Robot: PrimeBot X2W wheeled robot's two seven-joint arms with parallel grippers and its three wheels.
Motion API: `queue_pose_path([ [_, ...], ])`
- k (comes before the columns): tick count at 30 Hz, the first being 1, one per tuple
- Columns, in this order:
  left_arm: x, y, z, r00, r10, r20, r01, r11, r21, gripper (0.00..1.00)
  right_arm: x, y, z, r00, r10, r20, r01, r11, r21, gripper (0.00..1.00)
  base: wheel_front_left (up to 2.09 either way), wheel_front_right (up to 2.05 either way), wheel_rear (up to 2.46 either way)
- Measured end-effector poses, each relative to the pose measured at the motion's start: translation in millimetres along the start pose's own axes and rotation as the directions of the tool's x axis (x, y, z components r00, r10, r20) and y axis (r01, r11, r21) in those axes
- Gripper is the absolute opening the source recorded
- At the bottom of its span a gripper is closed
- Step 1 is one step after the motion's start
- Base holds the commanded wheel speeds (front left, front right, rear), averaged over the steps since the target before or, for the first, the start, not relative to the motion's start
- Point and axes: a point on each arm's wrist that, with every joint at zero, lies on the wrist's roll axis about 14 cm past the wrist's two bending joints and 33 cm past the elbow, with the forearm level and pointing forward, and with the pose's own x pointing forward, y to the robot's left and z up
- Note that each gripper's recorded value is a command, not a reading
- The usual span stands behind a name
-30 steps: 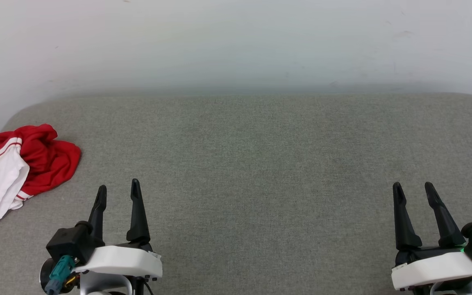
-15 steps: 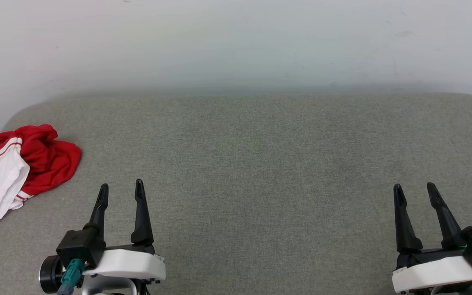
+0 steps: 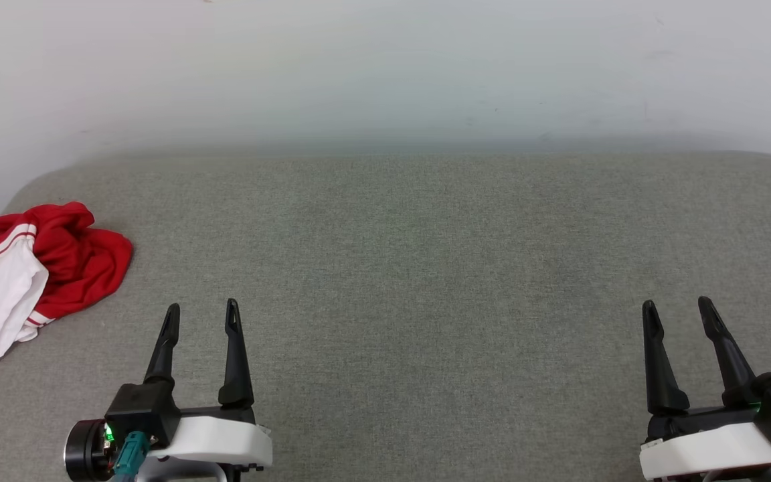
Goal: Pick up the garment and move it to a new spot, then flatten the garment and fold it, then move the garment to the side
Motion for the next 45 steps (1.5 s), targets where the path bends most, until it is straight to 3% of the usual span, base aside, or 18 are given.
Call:
queue_pose_path([
  [35, -4, 6, -16, 0.999, 0.009, -0.047, -0.01, 1.0, -0.005, 1.0, -2, -4, -15, 0.999, -0.022, -0.038, 0.025, 0.997, 0.067, 1.0, 0.0, 0.0, 0.0],
  [45, -11, 30, -12, 0.996, 0.085, -0.04, -0.084, 0.996, 0.017, 1.0, 11, 22, -22, 0.997, 0.06, -0.047, -0.056, 0.996, 0.072, 1.0, 0.0, 0.0, 0.0],
])
